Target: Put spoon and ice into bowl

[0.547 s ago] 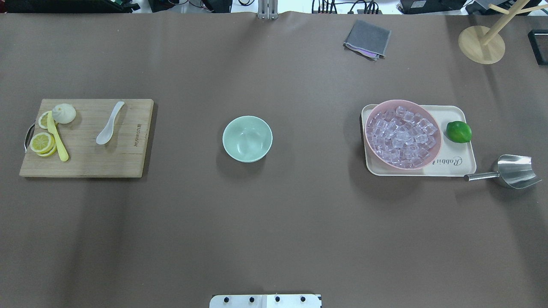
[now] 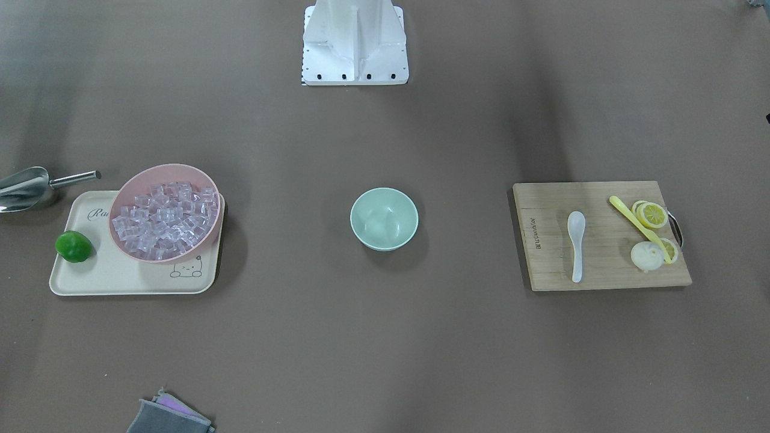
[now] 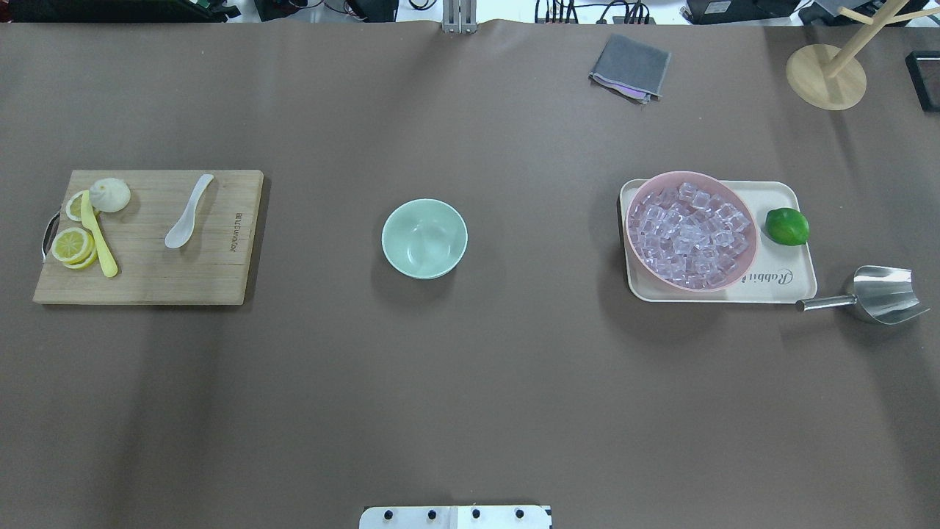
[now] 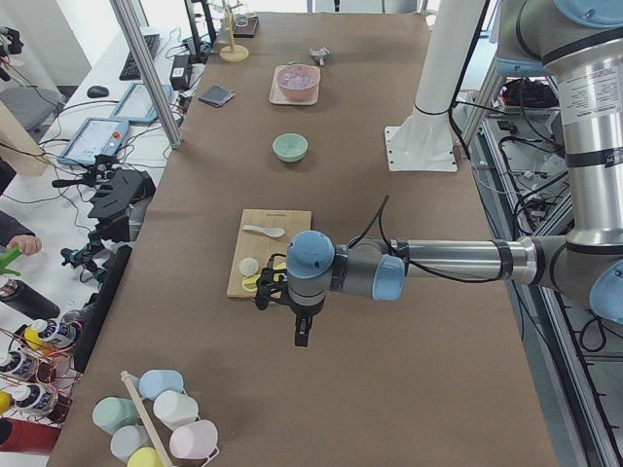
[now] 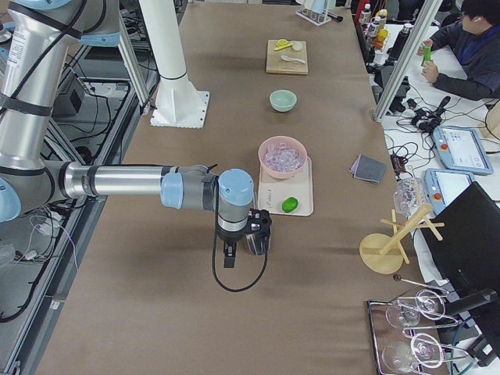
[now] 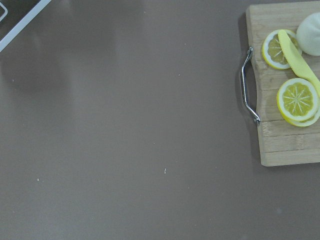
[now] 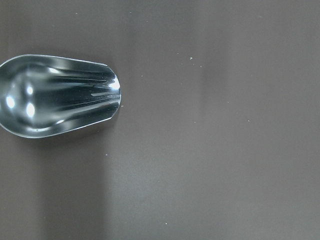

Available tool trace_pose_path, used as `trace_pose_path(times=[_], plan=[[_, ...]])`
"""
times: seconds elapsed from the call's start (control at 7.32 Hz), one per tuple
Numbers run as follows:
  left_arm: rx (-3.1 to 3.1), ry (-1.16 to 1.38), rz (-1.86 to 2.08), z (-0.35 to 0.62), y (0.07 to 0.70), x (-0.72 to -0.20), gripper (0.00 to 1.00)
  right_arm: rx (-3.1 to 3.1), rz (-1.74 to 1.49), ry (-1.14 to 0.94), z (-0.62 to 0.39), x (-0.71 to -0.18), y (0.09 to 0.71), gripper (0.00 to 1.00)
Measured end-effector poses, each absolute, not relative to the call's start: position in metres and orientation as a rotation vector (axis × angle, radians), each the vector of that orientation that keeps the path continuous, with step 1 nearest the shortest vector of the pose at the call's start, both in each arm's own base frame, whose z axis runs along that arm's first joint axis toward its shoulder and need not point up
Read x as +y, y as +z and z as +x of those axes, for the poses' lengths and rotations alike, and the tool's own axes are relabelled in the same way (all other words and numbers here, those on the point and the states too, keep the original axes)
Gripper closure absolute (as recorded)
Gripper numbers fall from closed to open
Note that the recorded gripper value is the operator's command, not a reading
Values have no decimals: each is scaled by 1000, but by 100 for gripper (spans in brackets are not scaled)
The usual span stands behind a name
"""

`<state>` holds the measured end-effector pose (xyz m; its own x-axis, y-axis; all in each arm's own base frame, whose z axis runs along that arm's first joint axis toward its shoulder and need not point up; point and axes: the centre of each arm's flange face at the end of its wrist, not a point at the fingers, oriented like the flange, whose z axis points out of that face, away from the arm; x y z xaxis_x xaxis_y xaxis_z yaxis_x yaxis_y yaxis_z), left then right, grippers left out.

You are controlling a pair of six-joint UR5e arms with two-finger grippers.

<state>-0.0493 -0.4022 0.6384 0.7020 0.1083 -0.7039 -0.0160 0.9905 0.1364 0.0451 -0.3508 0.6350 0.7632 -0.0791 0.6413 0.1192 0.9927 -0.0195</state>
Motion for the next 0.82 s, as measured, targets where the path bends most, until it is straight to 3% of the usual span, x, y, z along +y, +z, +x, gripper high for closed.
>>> trace_pose_path(times=[0.41, 0.82], plan=[[721, 119, 228, -53, 620, -420, 1, -708, 20, -135, 44, -358, 620, 0], [714, 182, 420, -52, 581, -466, 1, -707, 309, -233, 42, -377, 585, 0]])
